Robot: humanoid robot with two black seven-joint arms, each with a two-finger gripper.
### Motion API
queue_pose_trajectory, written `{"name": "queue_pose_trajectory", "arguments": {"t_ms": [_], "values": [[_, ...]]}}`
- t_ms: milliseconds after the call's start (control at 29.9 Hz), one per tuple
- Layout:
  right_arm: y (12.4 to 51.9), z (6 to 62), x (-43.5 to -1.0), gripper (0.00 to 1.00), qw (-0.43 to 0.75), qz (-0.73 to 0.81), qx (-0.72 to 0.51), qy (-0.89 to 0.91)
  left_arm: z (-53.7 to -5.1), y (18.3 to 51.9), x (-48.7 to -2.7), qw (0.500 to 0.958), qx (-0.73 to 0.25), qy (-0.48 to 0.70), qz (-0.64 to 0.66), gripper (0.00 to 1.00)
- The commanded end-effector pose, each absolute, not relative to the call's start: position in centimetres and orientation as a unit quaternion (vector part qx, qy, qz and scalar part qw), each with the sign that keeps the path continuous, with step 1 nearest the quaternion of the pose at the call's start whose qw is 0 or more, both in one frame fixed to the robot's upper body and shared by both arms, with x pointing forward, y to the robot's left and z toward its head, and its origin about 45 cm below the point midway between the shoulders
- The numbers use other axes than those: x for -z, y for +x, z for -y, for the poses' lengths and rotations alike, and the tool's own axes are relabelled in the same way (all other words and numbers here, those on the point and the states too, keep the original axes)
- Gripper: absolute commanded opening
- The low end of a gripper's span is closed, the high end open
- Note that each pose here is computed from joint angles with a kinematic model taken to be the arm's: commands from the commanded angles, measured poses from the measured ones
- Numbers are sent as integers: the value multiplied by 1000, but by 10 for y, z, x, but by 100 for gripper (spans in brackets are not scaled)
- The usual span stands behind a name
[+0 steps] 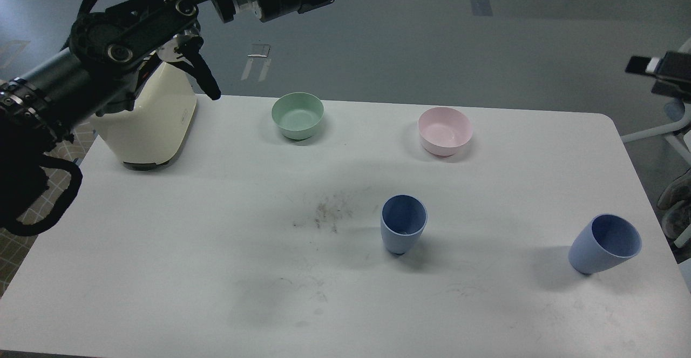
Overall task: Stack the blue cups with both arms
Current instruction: 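Open the left gripper and withdraw it upward, then grasp the other blue cup with the right gripper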
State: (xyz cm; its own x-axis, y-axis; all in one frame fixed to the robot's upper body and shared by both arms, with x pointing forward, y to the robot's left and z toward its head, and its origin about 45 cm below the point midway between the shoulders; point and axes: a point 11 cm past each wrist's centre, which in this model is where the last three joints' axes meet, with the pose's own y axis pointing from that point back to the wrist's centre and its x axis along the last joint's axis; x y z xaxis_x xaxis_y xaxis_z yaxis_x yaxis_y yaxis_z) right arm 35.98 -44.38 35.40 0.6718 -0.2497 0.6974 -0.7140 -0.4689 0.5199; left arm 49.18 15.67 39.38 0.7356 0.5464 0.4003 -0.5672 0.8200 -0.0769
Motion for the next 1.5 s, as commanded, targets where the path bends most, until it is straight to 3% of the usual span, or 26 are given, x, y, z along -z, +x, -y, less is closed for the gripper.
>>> {"name": "queue_pose_trajectory", "arguments": {"t_ms": [0,267,702,1169,1269,1336,1370,1403,1470], "values": [[326,470,-322,100,520,226,-270,778,-156,492,-376,934,-307,20,181,96],[275,505,-261,100,621,120,-223,742,-142,486,-353,942,-295,18,156,96],[285,486,-246,99,599,115,-231,758,-134,481,-339,947,-288,14,142,96],[294,473,-215,86,591,102,-217,770,-138,482,-338,946,-292,15,141,96],[296,469,-209,80,588,98,-215,774,-138,482,-338,946,-292,15,141,96],[297,466,-205,71,586,96,-214,776,-138,481,-337,946,-292,15,140,96],[297,464,-204,65,585,95,-214,777,-138,481,-337,946,-292,15,140,96],[298,464,-203,52,584,94,-214,777,-140,481,-335,946,-294,16,138,96],[297,463,-202,38,584,93,-214,778,-141,481,-335,945,-295,17,138,96]]}}
